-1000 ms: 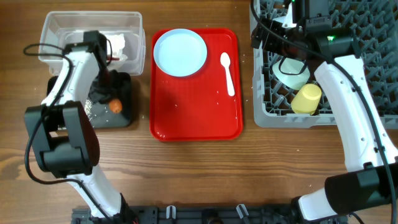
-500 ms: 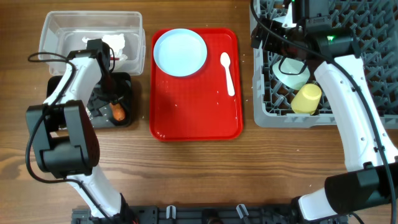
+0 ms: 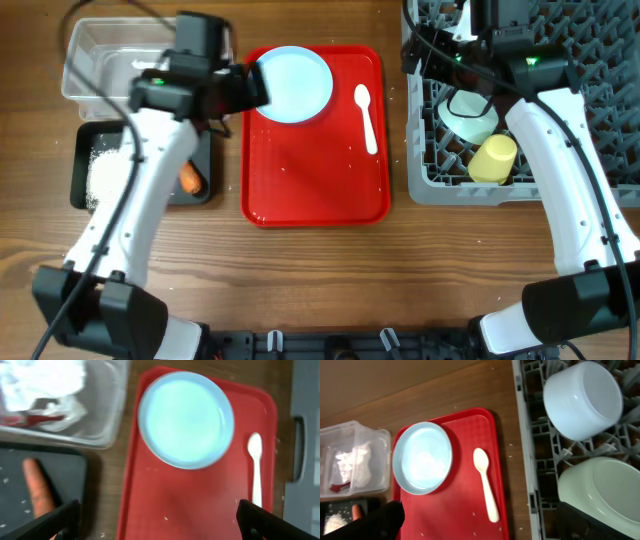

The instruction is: Sort waste into correct bins and load items into the dishwasher rack

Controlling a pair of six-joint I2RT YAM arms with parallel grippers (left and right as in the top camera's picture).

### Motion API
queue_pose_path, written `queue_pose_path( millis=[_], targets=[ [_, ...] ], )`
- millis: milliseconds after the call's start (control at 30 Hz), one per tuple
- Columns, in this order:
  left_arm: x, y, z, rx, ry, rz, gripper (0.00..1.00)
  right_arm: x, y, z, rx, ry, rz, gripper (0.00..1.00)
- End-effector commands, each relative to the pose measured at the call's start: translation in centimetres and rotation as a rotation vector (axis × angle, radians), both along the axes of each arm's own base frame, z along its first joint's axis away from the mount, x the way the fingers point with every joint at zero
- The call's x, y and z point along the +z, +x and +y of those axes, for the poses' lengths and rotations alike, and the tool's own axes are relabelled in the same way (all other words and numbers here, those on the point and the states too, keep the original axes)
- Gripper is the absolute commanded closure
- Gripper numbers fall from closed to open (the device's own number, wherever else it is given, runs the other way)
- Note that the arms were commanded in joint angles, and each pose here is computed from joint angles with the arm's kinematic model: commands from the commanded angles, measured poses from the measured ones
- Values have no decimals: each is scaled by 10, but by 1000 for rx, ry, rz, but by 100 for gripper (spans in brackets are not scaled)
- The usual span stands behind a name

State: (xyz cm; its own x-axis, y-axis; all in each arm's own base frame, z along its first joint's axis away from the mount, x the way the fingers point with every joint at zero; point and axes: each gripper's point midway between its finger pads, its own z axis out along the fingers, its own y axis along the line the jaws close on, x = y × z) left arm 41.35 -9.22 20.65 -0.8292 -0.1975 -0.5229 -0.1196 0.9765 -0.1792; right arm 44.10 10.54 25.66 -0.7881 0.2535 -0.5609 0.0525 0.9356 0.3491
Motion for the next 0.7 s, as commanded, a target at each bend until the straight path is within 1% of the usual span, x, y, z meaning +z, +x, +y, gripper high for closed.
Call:
queue_pose_path(
  millis=[0,67,133,233,300,333,400,500,533,600,667],
  targets=[
    [12,2,1,-5,76,-50,1,-2,10,28,101,61,-32,2],
    [26,1,6,16,62,-84,2,1,19,48,135,79,-78,4],
    [41,-2,13,37,49,-116,2,-5,29,79,164,109,-101,13],
    [46,-3,16,47,46,-129,3,-31,38,113,158,158,-64,13],
    [42,-4,16,46,49,-116,3,-58,46,134,145,187,-29,14],
    [39,-5,17,47,55,-103,3,-78,51,145,136,199,-1,16],
    [35,-5,24,70,92,-91,4,-117,58,155,89,209,59,19],
    [22,-7,40,115,179,-51,5,-171,67,159,11,230,140,20],
    [17,-9,45,128,210,-29,5,-184,70,160,2,231,153,21],
    [8,-11,50,136,241,5,6,-200,73,162,-4,228,158,26],
    [0,-10,53,144,265,27,8,-214,76,160,-17,211,163,28]
  ],
)
